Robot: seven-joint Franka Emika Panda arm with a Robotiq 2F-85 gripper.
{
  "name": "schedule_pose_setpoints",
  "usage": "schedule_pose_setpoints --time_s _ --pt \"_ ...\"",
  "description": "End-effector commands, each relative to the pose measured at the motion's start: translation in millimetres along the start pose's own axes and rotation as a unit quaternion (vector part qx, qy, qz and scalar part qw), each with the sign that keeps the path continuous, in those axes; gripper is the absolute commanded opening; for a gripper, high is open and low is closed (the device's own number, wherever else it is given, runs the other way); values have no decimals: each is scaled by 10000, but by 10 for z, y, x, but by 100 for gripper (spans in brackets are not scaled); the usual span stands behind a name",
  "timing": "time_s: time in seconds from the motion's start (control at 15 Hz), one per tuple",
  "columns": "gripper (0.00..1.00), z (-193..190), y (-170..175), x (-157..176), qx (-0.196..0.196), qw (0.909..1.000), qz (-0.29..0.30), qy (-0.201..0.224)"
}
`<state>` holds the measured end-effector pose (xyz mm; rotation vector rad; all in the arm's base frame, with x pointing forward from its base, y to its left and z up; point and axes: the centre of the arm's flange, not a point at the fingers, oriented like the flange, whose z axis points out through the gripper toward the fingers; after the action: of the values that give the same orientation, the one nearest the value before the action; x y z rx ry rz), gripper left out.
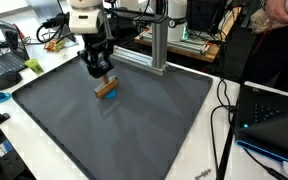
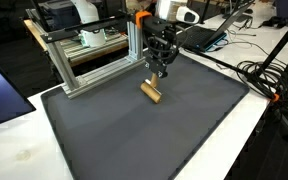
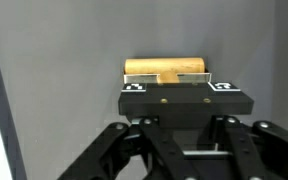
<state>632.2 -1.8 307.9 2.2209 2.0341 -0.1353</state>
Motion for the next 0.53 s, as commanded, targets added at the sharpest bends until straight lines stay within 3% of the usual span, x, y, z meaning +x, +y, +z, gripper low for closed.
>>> schedule_pose_setpoints --time_s 0.0,0.47 --pt "22 41 -26 178 164 9998 -98 59" --pt "22 44 -36 341 176 9996 -198 70"
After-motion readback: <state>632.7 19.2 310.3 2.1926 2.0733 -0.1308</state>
